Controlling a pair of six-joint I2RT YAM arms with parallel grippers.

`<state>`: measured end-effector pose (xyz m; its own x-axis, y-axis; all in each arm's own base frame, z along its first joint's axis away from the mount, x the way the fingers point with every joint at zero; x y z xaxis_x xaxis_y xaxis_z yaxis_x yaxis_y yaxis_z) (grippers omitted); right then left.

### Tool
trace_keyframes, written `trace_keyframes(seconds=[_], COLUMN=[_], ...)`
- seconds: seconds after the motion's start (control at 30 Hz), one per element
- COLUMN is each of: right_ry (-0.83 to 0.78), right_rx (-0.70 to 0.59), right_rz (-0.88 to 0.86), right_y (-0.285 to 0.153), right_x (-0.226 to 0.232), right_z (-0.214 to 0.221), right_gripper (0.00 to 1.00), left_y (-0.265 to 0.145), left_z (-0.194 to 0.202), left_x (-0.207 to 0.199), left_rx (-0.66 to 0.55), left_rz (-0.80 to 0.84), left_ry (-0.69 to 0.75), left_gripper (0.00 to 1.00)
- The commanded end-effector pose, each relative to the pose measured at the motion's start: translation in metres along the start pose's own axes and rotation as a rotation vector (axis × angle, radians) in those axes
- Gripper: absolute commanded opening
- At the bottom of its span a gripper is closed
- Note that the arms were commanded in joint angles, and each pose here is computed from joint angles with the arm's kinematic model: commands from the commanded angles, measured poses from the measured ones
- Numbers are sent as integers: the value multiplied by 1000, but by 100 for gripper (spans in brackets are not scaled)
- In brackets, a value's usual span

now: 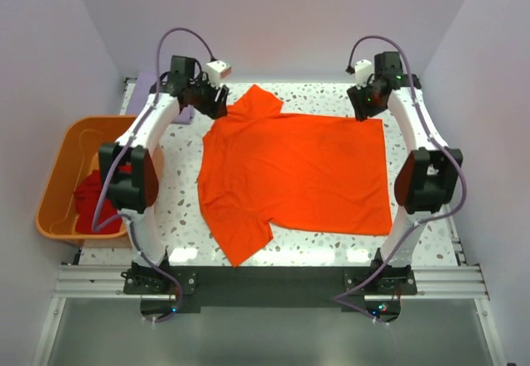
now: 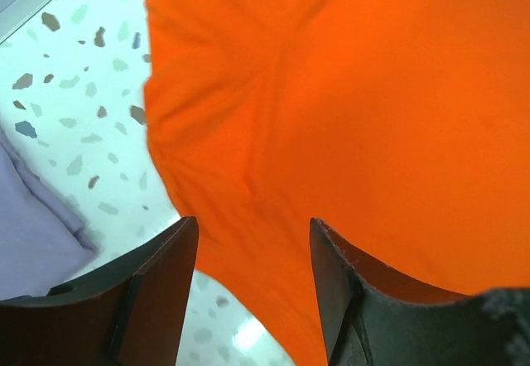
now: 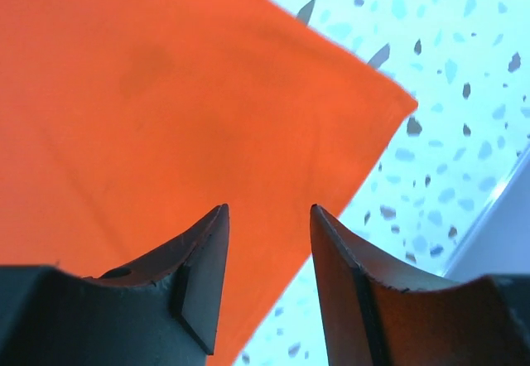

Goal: Fold and stack the t-shirts
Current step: Flatten the tshirt out

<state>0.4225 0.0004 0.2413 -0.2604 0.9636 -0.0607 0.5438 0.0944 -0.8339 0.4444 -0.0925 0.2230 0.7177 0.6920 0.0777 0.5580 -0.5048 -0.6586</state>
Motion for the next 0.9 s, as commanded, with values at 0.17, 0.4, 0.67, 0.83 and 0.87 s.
trace_keyframes(seconds=[0.17, 0.4, 0.67, 0.83, 0.87], right_ry=[-138, -136, -111, -111, -112], right_rx=[300, 453, 492, 532, 538], right_rz=[-210, -182, -76, -50, -42], right_y=[-77, -70, -37, -17, -15], right_x=[33, 44, 41, 40, 39], right_z=[105, 182, 207, 217, 219], right_gripper=[47, 38, 33, 31, 31], left_y=[-86, -111, -92, -73, -70], left_z=[80, 132, 145, 160, 164], left_x=[-95, -165, -208, -223, -226], left_rx=[85, 157, 160, 228, 256], left_rz=[311, 421, 449, 472, 474], left_ry=[131, 268, 437, 586, 619], left_gripper=[61, 59, 54, 54, 54])
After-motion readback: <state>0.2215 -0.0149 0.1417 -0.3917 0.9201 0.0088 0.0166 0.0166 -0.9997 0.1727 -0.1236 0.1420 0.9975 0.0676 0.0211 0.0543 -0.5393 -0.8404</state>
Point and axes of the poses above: each gripper's point midway between its finger pads, its own y axis out along the fingers, its own x axis along the line the jaws close on, z = x × y, the point moved 10 cm from there along -y, back along the fingers, and after that the axes turned 10 degrees about y, right-handed, at the moved point
